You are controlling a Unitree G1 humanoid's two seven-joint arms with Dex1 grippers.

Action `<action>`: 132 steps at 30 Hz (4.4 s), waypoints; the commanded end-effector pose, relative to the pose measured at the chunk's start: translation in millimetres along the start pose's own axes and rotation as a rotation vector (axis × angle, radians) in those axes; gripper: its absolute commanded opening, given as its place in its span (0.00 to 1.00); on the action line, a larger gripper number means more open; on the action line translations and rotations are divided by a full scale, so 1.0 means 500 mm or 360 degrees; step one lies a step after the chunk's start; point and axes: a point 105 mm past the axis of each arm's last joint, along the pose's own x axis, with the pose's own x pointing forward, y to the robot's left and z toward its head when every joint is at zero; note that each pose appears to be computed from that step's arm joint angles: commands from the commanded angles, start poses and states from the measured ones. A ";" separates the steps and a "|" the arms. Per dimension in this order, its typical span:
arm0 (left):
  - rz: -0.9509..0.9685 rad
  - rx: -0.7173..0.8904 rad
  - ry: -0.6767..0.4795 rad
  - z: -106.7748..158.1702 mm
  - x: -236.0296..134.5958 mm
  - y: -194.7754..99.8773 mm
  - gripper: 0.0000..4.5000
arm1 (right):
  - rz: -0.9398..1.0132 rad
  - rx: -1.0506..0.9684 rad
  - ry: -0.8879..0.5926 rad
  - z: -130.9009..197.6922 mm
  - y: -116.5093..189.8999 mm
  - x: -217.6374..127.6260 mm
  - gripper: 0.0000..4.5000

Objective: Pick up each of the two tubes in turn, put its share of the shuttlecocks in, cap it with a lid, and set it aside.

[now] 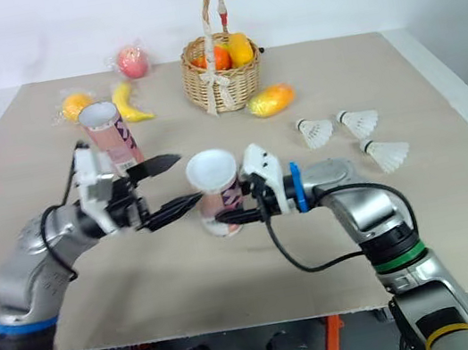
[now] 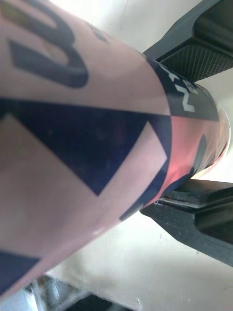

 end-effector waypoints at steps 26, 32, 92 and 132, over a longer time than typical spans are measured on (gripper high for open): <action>-0.0219 -0.0066 -0.0282 0.029 0.213 0.012 1.00 | -0.2588 0.0809 -0.0099 -0.174 -0.270 -0.674 0.60; -0.0246 -0.0050 -0.0260 0.024 0.212 0.002 1.00 | -0.2652 0.1010 -0.0176 -0.223 -0.253 -0.682 0.76; 0.1694 -0.0073 0.0343 -0.163 -0.230 0.240 1.00 | -0.0644 -0.0021 -0.0390 0.047 -0.040 -0.068 0.99; 0.1579 0.0066 0.0372 -0.135 -0.157 0.362 0.65 | -0.0756 -0.0030 -0.0307 0.040 -0.031 -0.122 1.00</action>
